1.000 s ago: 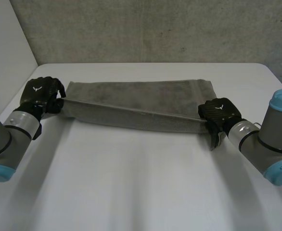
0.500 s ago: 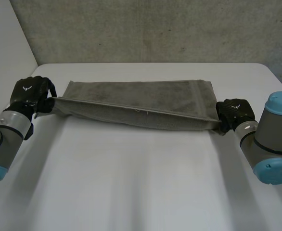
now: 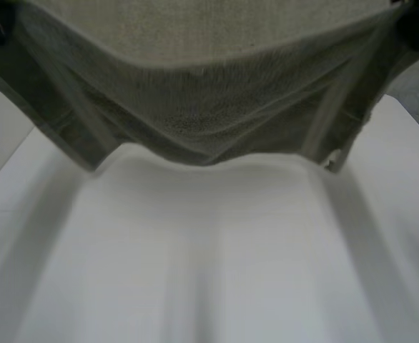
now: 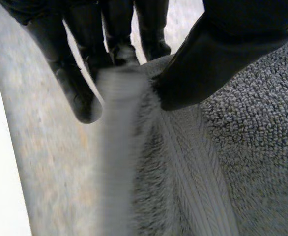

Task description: Fold the towel.

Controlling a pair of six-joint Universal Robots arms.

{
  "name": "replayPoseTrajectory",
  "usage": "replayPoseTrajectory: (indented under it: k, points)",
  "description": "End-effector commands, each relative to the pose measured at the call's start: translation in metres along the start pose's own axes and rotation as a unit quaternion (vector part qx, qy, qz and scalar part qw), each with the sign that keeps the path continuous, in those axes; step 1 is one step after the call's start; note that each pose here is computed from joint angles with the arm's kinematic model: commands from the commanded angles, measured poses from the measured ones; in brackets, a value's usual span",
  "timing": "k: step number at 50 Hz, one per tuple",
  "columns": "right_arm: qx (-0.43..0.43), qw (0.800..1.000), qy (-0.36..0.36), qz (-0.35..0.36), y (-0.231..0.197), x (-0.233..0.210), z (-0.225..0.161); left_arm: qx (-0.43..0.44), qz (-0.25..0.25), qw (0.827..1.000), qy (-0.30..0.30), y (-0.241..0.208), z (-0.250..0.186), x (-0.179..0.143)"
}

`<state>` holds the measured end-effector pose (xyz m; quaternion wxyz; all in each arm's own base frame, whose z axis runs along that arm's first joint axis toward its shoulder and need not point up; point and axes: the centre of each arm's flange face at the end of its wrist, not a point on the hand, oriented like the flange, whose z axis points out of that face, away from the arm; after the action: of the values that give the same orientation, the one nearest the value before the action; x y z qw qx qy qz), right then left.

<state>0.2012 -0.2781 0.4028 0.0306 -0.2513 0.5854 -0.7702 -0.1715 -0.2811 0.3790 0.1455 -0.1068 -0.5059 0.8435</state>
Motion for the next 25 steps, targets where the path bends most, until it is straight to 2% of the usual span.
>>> replayPoseTrajectory:
  k: [1,3,4,5,6,8,9,10,11,13,14,15,16,17,19,20,22,23,24,25]
  points:
    - [-0.039,0.998,-0.016,-0.056,0.021,0.000,0.016,-0.025,-0.011,1.000,-0.002,0.003,0.005,-0.006]
    - [-0.086,0.989,-0.035,-0.114,0.057,-0.007,0.029,-0.047,-0.018,0.999,-0.005,0.020,0.007,-0.009]
    - [-0.086,0.989,-0.035,-0.114,0.057,-0.007,0.029,-0.075,-0.027,0.997,-0.009,0.042,0.011,-0.014]
    - [-0.105,0.984,-0.050,-0.136,0.076,-0.013,0.035,-0.098,-0.033,0.995,-0.012,0.062,0.015,-0.018]
    - [-0.105,0.984,-0.050,-0.136,0.076,-0.013,0.036,-0.098,-0.033,0.995,-0.012,0.063,0.015,-0.018]
    - [-0.132,0.976,-0.078,-0.155,0.112,-0.029,0.051,-0.139,-0.043,0.989,-0.018,0.104,0.024,-0.026]
    - [-0.133,0.976,-0.078,-0.155,0.112,-0.029,0.051,-0.139,-0.043,0.989,-0.018,0.104,0.024,-0.026]
    - [-0.138,0.974,-0.083,-0.156,0.127,-0.036,0.061,-0.156,-0.038,0.987,-0.018,0.125,0.031,-0.030]
    - [-0.133,0.975,-0.078,-0.159,0.138,-0.041,0.074,-0.156,-0.038,0.987,-0.018,0.126,0.031,-0.030]
    - [-0.121,0.977,-0.064,-0.163,0.144,-0.043,0.087,-0.168,-0.003,0.986,-0.003,0.157,0.051,-0.027]
    - [-0.100,0.980,-0.039,-0.170,0.144,-0.040,0.101,-0.168,-0.003,0.986,-0.003,0.157,0.051,-0.027]
    - [-0.099,0.980,-0.038,-0.170,0.144,-0.040,0.101,-0.159,0.022,0.987,0.010,0.163,0.064,-0.018]
    - [-0.065,0.982,-0.003,-0.176,0.134,-0.033,0.115,-0.138,0.046,0.989,0.018,0.161,0.080,-0.006]
    - [-0.065,0.982,-0.002,-0.176,0.134,-0.033,0.115,-0.138,0.046,0.989,0.018,0.161,0.080,-0.005]
    - [0.028,0.983,0.060,-0.173,0.097,-0.019,0.136,-0.062,0.077,0.995,-0.006,0.127,0.116,0.001]
    - [0.029,0.983,0.060,-0.173,0.097,-0.019,0.136,-0.062,0.078,0.995,-0.006,0.127,0.116,0.001]
    - [0.126,0.976,0.109,-0.143,0.052,-0.002,0.143,0.022,0.078,0.996,-0.033,0.078,0.140,0.003]
    - [0.127,0.976,0.109,-0.142,0.052,-0.002,0.143,0.023,0.078,0.996,-0.033,0.078,0.140,0.003]
    - [0.170,0.970,0.123,-0.124,0.031,0.005,0.142,0.055,0.072,0.995,-0.039,0.056,0.147,0.003]
    - [0.199,0.965,0.133,-0.105,0.017,0.011,0.139,0.055,0.072,0.995,-0.039,0.056,0.147,0.003]
